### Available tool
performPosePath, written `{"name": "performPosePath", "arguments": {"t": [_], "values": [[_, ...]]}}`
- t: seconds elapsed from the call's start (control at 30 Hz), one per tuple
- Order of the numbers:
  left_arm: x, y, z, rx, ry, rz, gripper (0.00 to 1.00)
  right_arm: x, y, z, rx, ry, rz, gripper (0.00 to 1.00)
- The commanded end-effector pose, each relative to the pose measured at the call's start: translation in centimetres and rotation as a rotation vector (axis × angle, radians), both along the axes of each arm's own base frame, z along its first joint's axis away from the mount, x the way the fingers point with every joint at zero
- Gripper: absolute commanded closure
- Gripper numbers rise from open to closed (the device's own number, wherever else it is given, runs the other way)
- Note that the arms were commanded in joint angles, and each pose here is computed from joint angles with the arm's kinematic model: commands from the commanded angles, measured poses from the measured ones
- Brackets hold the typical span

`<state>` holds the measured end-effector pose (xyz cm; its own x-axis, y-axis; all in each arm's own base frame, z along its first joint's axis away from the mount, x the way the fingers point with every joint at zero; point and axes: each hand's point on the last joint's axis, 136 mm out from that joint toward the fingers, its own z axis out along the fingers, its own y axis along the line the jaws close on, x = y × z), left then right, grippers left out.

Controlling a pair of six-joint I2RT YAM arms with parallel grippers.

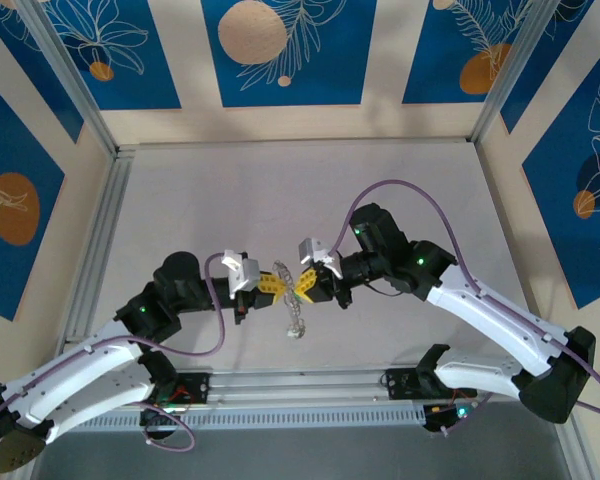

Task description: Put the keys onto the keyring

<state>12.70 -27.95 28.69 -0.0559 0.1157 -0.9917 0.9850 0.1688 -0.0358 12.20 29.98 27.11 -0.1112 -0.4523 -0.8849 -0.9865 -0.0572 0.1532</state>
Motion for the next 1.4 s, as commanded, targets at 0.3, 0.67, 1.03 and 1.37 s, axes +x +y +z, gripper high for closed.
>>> {"name": "performPosePath", "arguments": {"t": [0.3,0.67,1.03,1.37], "values": [[-0.9,-0.2,2.4,-0.123,-0.043,-0.05,1.0,-1.4,0.6,0.2,0.08,0.077,0.113,1.0],[-1.0,-0.1,2.8,-0.135,-0.049,-0.052,1.0,-1.4,0.9,-0.2,0.083,0.112,0.128,1.0],[-1.2,0.0,3.5,-0.153,-0.062,-0.058,1.0,-1.0,1.1,-0.9,0.077,0.129,0.124,1.0],[-1.0,0.1,3.3,-0.136,-0.063,-0.045,1.0,-0.5,-0.9,1.9,0.129,0.017,0.025,0.93]]}}
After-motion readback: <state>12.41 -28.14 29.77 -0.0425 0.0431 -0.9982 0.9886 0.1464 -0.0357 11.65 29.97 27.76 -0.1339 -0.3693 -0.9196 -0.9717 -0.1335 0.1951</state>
